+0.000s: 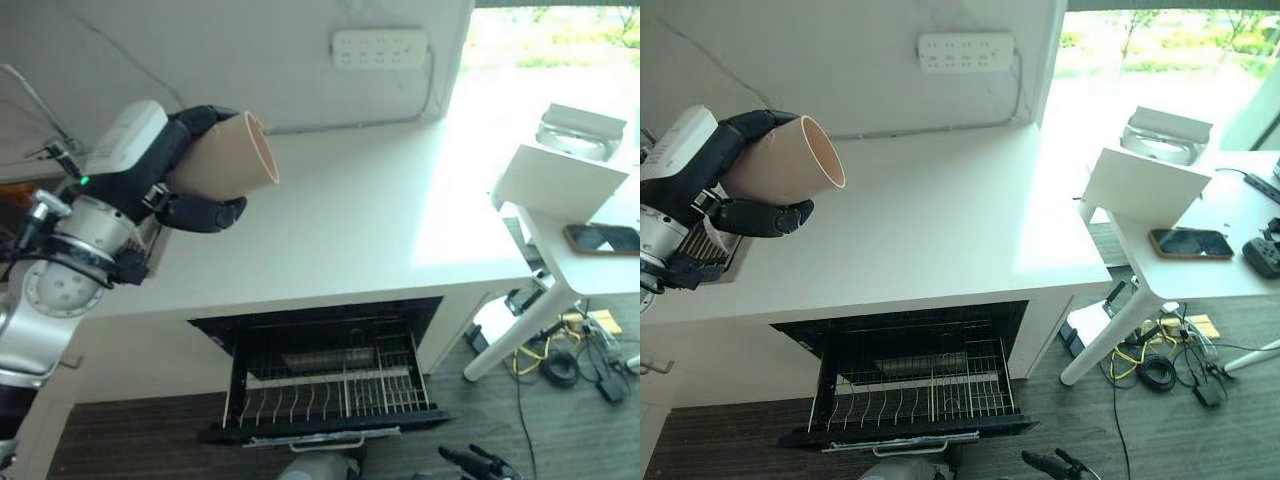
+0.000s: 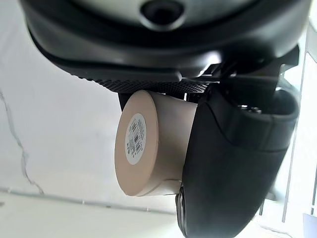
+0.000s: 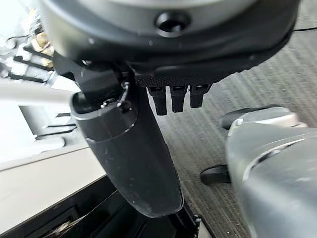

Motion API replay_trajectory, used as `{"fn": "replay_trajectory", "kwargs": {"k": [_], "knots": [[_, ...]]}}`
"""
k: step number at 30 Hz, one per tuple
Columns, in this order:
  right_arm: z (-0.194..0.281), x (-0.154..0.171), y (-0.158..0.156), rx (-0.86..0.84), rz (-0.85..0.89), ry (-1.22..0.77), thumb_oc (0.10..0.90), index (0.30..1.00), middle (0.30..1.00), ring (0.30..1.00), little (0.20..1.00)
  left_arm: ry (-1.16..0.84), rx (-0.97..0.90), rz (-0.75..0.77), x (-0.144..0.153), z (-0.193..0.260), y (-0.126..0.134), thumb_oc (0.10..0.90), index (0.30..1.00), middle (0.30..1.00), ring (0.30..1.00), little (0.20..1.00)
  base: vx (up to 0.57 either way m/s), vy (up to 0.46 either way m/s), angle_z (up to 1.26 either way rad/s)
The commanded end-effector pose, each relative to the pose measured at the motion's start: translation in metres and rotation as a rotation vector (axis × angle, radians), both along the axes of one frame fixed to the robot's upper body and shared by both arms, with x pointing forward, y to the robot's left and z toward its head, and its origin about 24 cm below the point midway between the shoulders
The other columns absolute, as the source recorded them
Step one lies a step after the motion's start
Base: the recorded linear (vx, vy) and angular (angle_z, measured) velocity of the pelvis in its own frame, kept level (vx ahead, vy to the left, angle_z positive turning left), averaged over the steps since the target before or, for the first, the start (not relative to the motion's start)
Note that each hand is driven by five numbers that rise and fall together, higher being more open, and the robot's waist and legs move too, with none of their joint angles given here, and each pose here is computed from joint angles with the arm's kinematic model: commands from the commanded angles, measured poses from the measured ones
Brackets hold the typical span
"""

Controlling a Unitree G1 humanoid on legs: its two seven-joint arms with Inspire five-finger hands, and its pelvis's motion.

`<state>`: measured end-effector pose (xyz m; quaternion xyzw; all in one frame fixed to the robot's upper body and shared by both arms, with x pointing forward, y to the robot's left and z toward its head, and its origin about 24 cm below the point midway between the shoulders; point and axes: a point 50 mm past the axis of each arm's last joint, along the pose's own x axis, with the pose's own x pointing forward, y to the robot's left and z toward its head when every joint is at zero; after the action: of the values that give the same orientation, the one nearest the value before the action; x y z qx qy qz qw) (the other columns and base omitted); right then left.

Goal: Place the dishes in the dishwasher.

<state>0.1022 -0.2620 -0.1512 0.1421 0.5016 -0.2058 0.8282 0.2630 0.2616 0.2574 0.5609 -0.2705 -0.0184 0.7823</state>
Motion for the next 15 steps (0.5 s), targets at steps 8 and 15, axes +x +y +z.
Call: {"fn": "replay_trajectory", "kwargs": {"k": [8,15], "knots": [[0.014,0.010,-0.031,-0.098,-0.056,-0.051,0.800,0.900,0.900,0.900,0.900,-0.373,-0.060,-0.001,-0.016,0.060,0.003,0.400,0.300,0.300,0.300,0.300,0.00,0.005,0.01],[0.012,0.010,-0.024,-0.105,-0.030,-0.067,0.800,0.900,0.900,0.900,0.900,-0.382,-0.035,0.012,-0.020,0.067,0.004,0.400,0.300,0.300,0.300,0.300,0.02,0.004,0.01]]}}
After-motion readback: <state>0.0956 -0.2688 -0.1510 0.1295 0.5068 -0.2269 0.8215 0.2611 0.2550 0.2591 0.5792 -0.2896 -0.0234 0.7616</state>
